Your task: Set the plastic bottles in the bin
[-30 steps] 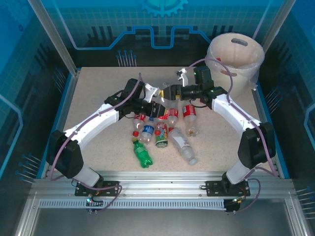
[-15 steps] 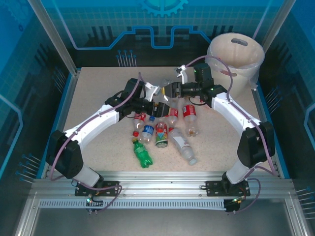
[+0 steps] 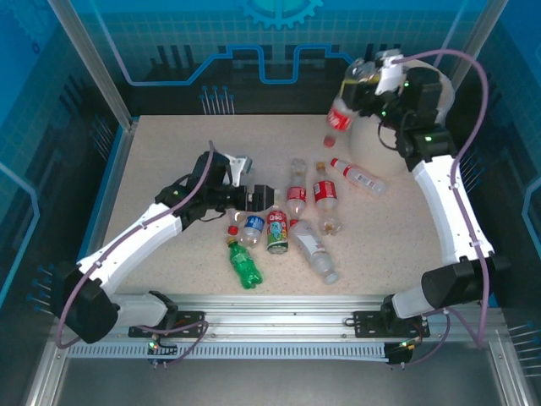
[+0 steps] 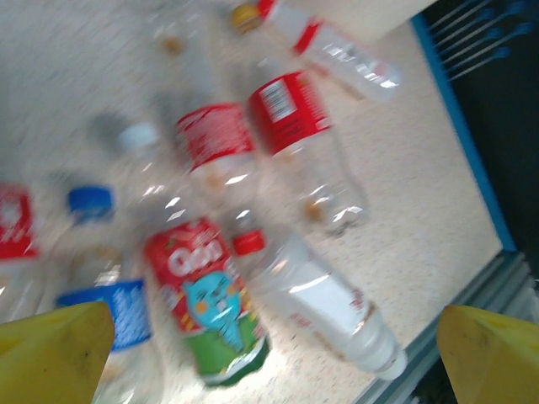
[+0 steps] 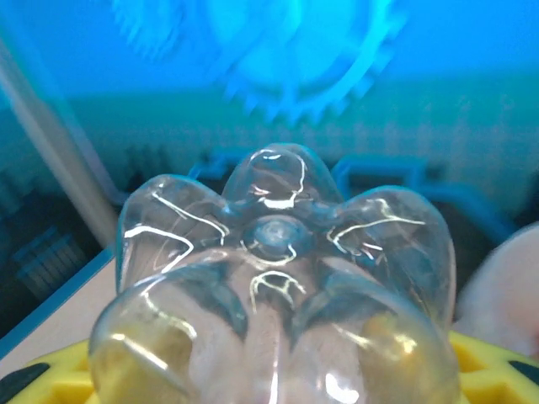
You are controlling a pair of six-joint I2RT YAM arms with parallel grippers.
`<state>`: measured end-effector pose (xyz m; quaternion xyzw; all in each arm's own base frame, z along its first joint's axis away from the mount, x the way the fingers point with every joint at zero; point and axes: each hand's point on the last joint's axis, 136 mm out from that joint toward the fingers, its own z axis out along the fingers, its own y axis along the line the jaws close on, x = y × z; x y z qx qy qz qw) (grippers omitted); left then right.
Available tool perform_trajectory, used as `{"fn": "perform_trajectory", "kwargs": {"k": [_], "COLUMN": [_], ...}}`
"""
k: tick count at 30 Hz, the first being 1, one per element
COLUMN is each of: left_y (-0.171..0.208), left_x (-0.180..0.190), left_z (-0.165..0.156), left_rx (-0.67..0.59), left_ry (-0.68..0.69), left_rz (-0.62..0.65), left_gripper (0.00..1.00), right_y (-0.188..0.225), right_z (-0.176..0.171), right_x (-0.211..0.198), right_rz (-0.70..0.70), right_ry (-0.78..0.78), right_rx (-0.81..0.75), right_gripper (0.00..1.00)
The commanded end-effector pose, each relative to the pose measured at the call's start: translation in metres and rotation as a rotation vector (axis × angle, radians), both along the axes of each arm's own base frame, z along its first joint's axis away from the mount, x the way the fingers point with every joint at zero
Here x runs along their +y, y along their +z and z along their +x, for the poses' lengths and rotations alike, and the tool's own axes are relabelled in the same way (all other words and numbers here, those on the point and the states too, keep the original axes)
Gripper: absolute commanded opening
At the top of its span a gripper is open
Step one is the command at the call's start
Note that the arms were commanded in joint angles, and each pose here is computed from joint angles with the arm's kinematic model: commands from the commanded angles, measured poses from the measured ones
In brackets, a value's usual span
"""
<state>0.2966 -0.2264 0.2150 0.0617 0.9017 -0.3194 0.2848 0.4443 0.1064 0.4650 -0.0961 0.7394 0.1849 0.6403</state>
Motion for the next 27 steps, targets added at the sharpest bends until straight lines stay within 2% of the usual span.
{"fn": "perform_trajectory", "kwargs": {"k": [1,6,13,19,27], "left_y": [-0.023,-0.045,-0.076,-0.093,-0.113], "left_x": [0.033,0.057,0.065,0.063,0.059], "left_z": [-0.02,-0.044,-0.066,-0.07,-0.074], "left_rx": [0.119,0.199,0.298,0.334,0.386], "left_ry": [0.177,0.282,0.343,0.362,0.357], "left_rz": [0.055,0.072,0.039,0.007,0.028], "left_gripper": [0.99,0.97,0.94,0.94,0.92], "right_y": [0.043,0.059,0.033,-0.009,-0.067], "right_z": [0.015,0.04,0.078,0.1,0.123], "right_x": [-0.051,-0.087,-0.109,-0.115,-0.125], "right_rz": [-0.089,-0.213,-0.377,-0.436,-0.444], "right_ry": [-0.245,-0.454,-0.605,-0.618,-0.609], "right_rx": [-0.159,-0.248,-0.203,-0.125,0.027], "right_gripper": [0.43,0.39,0.39,0.38,0.42]}}
